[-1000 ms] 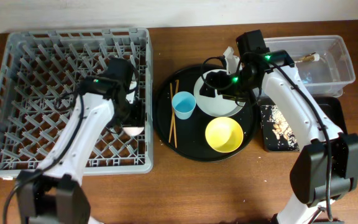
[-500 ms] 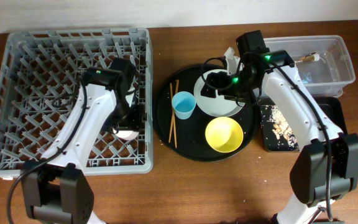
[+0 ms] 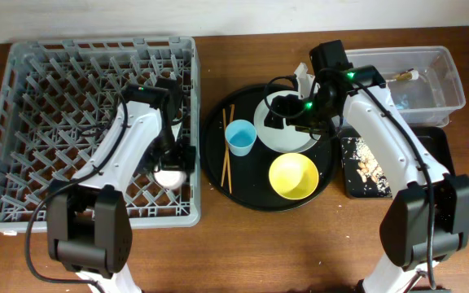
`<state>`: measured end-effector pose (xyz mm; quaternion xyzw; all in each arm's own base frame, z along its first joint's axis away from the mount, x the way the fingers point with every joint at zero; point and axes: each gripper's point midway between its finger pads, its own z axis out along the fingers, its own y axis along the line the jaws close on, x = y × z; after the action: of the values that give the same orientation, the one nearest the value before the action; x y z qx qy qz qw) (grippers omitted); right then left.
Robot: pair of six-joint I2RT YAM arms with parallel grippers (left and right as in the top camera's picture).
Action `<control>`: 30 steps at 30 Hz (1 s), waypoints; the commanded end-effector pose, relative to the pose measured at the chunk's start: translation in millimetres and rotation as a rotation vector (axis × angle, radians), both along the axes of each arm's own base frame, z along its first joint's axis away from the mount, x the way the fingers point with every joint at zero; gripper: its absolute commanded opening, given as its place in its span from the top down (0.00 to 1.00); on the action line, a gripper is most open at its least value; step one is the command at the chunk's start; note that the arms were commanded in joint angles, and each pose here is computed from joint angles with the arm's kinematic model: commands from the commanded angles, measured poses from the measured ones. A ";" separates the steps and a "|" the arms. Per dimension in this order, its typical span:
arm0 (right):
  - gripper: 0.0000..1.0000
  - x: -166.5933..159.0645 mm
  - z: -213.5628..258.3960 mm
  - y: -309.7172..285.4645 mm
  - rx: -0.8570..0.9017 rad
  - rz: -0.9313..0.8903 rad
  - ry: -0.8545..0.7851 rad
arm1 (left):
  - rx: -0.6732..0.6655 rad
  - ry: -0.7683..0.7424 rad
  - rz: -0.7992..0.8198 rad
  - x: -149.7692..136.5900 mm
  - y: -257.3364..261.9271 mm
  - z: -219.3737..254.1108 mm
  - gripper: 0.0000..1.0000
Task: Sort waste into correct bins and load items into the dishwasher rack
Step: 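Grasp the blue cup with the right gripper and pass it to the left gripper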
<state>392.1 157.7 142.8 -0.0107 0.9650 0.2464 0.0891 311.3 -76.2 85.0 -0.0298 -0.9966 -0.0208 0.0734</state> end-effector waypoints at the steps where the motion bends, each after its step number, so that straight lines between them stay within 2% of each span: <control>1: 0.12 2.1 -0.6 -3.2 -0.016 0.001 -0.008 | 0.002 -0.044 -0.014 13.2 -1.7 0.3 0.01; 3: 0.12 4.5 0.2 -2.5 -0.014 0.000 -0.019 | -0.014 -0.078 -0.013 22.7 -5.4 12.0 0.01; 6: 0.14 11.2 -1.7 10.7 -0.010 -0.004 -0.043 | -0.095 -0.219 -0.011 58.3 -22.3 47.2 0.01; 10: 0.28 18.9 -28.6 38.7 -0.091 -0.009 -0.058 | -0.373 -0.441 -0.030 112.3 -69.6 90.3 0.01; 14: 0.41 21.2 -64.2 44.8 -0.188 -0.043 -0.024 | -0.518 -0.508 -0.020 131.7 -76.0 106.0 0.01; 17: 0.66 21.0 -83.6 45.4 -0.201 -0.043 0.012 | -0.534 -0.534 -0.003 139.6 -68.2 109.3 0.01; 19: 0.91 21.9 -84.3 45.5 -0.196 -0.057 0.017 | -0.534 -0.534 0.004 140.4 -64.9 109.1 0.01; 20: 0.96 22.1 -79.8 48.4 -0.175 -0.053 0.013 | -0.555 -0.530 0.003 139.8 -67.0 110.7 0.01; 23: 0.96 23.6 -40.5 55.5 -0.038 -0.039 -0.021 | -0.728 -0.501 -0.009 134.1 -80.4 125.1 0.01; 25: 0.96 26.5 -2.0 53.1 0.086 -0.005 -0.079 | -0.913 -0.485 -0.077 124.7 -91.4 145.0 0.01; 27: 0.96 28.1 45.8 51.6 0.297 0.066 -0.149 | -1.180 -0.504 -0.204 110.2 -100.4 181.5 0.01; 30: 0.96 26.6 99.0 59.2 0.610 0.217 -0.238 | -1.430 -0.551 -0.323 94.0 -100.7 220.2 0.01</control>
<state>437.2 195.8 184.5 -0.0309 0.9057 0.3852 0.1741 428.0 -165.2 247.8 -0.1196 -0.8519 0.4747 -0.1862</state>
